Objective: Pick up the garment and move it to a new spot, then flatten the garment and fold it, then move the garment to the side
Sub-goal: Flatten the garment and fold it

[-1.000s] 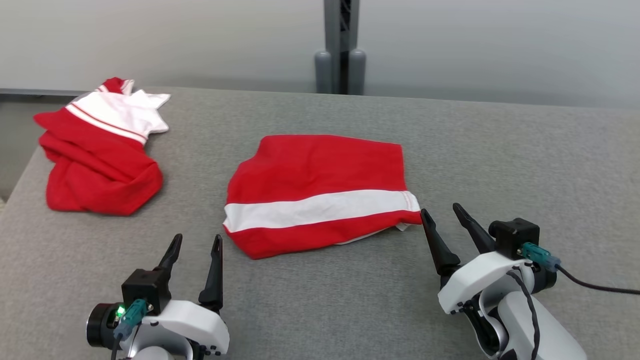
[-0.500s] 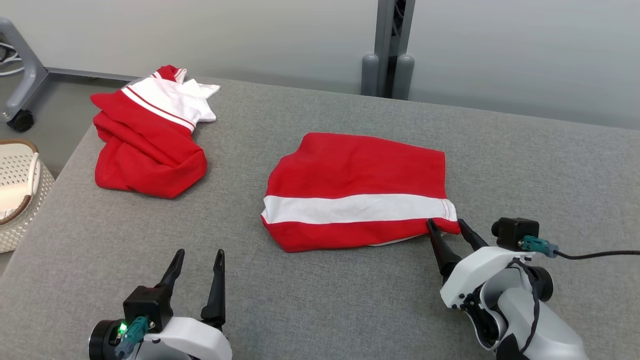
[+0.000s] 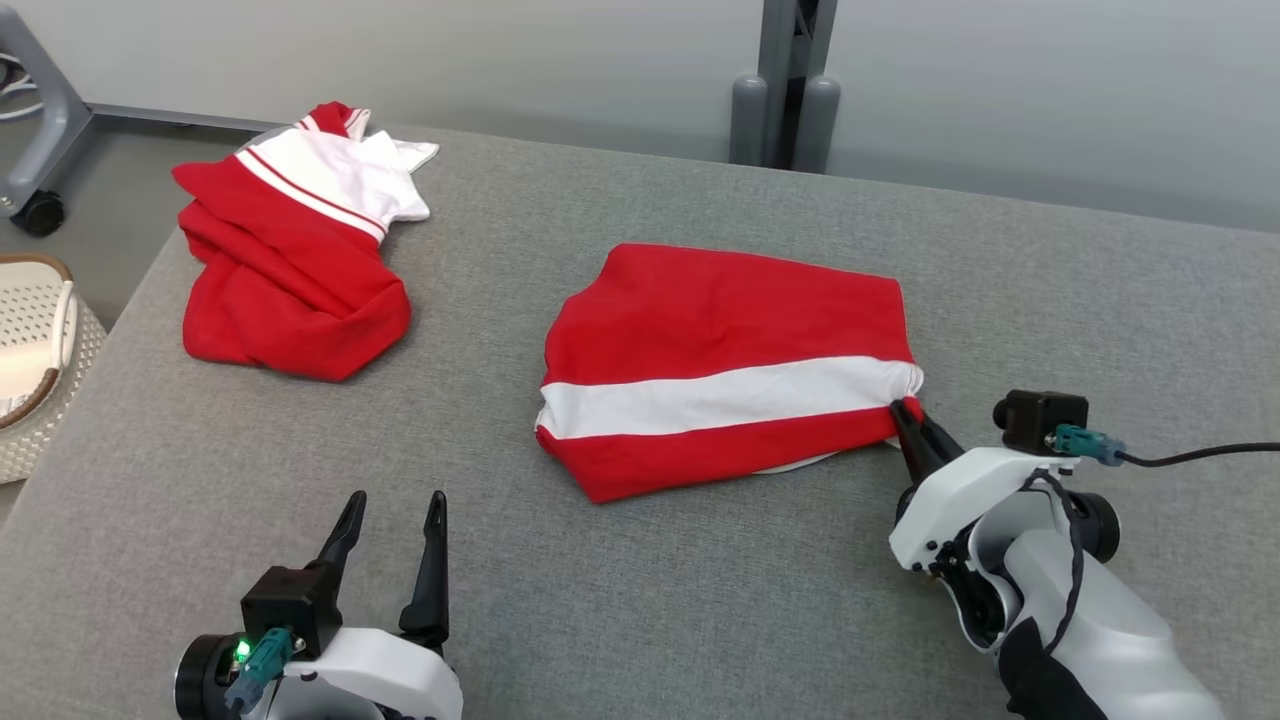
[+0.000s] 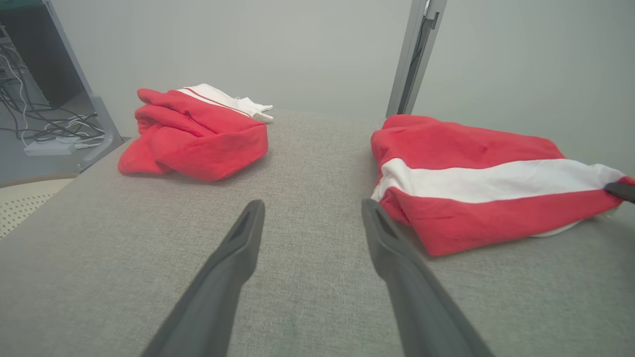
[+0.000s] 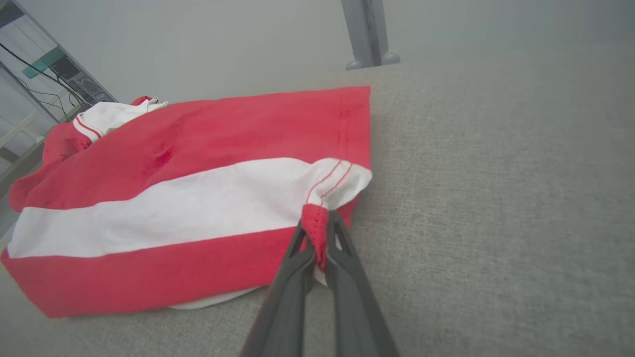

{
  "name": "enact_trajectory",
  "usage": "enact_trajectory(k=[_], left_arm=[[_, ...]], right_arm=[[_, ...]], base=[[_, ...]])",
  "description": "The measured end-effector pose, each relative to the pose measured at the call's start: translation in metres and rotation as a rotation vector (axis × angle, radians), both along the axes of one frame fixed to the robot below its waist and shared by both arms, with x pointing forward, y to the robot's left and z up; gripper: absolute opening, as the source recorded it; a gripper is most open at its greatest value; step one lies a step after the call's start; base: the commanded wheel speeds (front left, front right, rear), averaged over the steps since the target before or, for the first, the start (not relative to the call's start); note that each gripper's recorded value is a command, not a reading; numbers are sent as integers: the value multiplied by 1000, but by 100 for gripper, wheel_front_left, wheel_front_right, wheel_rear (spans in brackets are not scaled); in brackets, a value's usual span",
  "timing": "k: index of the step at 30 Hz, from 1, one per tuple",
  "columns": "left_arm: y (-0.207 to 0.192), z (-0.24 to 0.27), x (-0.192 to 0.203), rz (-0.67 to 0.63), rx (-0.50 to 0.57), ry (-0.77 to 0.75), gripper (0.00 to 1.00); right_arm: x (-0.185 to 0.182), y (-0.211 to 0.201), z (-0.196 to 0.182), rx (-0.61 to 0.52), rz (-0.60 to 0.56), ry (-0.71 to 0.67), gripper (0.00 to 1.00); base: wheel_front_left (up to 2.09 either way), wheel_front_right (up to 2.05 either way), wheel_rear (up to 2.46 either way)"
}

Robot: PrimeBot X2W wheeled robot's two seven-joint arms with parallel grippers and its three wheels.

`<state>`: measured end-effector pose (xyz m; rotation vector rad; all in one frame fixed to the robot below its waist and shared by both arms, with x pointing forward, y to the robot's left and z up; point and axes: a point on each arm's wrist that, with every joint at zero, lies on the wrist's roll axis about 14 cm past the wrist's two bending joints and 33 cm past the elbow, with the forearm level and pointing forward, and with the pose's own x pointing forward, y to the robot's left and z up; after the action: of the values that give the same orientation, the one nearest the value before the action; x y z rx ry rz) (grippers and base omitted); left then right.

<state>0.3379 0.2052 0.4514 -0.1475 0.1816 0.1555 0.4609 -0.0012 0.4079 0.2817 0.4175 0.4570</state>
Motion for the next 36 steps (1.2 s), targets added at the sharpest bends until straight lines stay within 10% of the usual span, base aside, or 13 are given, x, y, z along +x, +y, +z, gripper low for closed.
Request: enact_trajectory(k=[29, 30, 32, 33, 36], left_arm=[[-41, -2, 30, -137, -32, -7, 100], [-41, -2, 30, -139, -31, -7, 100], [-43, -2, 31, -145, -31, -8, 100], [-44, -2, 32, -148, -32, -10, 100], [-47, 0, 34, -155, -37, -16, 100]], right_arm=[[-16, -107, -16, -95, -255, -14, 2], [-16, -109, -15, -97, -258, -17, 32], [-19, -111, -16, -93, -267, -15, 52], [-20, -112, -16, -92, -270, -16, 96], [-22, -114, -14, -93, -272, -27, 100]], base=[[0, 0, 0], [0, 0, 0], [0, 0, 0], [0, 0, 0], [0, 0, 0]])
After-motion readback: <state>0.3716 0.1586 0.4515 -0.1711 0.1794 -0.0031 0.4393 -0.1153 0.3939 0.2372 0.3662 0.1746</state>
